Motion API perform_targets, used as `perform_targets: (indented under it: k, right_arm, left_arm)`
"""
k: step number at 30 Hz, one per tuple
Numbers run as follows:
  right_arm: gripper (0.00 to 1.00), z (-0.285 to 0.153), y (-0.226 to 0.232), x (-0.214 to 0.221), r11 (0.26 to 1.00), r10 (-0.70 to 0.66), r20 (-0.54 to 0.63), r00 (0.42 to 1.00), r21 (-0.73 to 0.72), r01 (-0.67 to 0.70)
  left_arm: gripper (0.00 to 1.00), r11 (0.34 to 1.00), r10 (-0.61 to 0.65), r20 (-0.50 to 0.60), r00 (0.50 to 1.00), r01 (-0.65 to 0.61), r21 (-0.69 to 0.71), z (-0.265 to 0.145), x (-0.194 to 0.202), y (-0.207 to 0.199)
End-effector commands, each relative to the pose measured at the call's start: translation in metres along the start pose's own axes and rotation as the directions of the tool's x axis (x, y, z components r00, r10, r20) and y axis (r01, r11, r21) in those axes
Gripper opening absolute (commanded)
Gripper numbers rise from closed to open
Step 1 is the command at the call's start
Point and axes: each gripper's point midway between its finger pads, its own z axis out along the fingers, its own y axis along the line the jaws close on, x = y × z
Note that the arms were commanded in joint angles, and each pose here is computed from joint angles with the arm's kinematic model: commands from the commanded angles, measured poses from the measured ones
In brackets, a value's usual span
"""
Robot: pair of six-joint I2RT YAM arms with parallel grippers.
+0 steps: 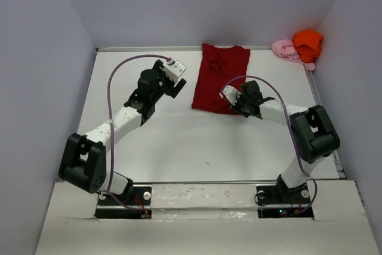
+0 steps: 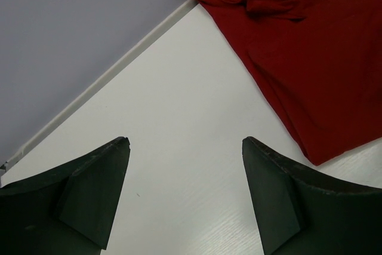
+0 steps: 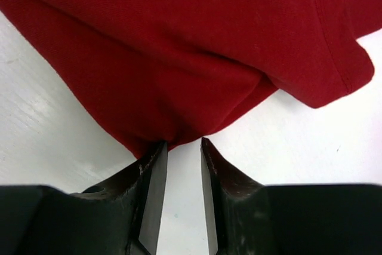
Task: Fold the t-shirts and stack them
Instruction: Fold the tshirt
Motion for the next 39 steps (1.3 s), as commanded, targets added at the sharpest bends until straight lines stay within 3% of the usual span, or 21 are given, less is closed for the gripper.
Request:
perform_targets:
  k: [1, 2, 8, 13, 25, 26, 27, 29, 33, 39]
  right_arm:
    - [0.32, 0.003, 0.013, -0.004, 0.998, 0.011, 0.007, 1.000, -0.070, -0.010]
    - [0.24, 0.001, 0.010, -0.007, 0.998, 0.011, 0.015, 1.000, -0.065, -0.010]
    - [0.01, -0.005, 0.004, -0.008, 0.999, 0.007, 0.001, 1.000, -0.047, -0.007]
    - [0.00, -0.022, 0.000, -0.011, 1.000, 0.002, 0.016, 1.000, -0.027, -0.001]
    - [0.00, -0.069, 0.037, 0.015, 0.990, -0.037, -0.008, 0.999, -0.140, 0.036]
    - [0.02, -0.070, 0.038, 0.013, 0.989, -0.036, 0.006, 0.999, -0.143, 0.037]
    - [0.22, -0.070, 0.040, 0.004, 0.988, -0.031, 0.033, 0.999, -0.152, 0.036]
    - [0.41, -0.068, 0.032, -0.013, 0.990, -0.020, 0.072, 0.997, -0.138, 0.030]
    - [0.61, -0.050, 0.025, -0.032, 0.992, -0.079, 0.067, 0.995, -0.098, 0.086]
    - [0.60, -0.025, 0.036, -0.074, 0.980, -0.200, 0.106, 0.974, 0.009, 0.200]
  left_arm:
    - [0.89, 1.000, -0.013, 0.074, 0.997, 0.013, 0.001, -0.006, -0.021, 0.000]
    - [0.89, 1.000, -0.015, 0.071, 0.997, 0.015, 0.004, -0.005, -0.020, -0.001]
    - [0.89, 1.000, -0.016, 0.053, 0.998, 0.015, 0.021, 0.000, -0.013, -0.008]
    - [0.89, 1.000, -0.018, 0.042, 0.999, 0.017, 0.025, 0.002, -0.009, -0.010]
    - [0.89, 0.999, -0.024, 0.024, 0.999, 0.023, 0.023, 0.007, -0.004, -0.012]
    - [0.89, 0.999, -0.027, 0.020, 0.999, 0.026, 0.021, 0.008, -0.003, -0.012]
    - [0.89, 0.999, -0.030, 0.013, 0.999, 0.030, 0.019, 0.010, -0.001, -0.012]
    - [0.89, 0.999, -0.033, 0.002, 0.999, 0.033, 0.008, 0.012, 0.000, -0.010]
    - [0.89, 0.999, -0.038, -0.010, 0.999, 0.037, -0.022, 0.010, 0.000, -0.004]
    - [0.89, 0.990, -0.043, -0.002, 0.999, 0.042, -0.137, -0.003, -0.003, 0.017]
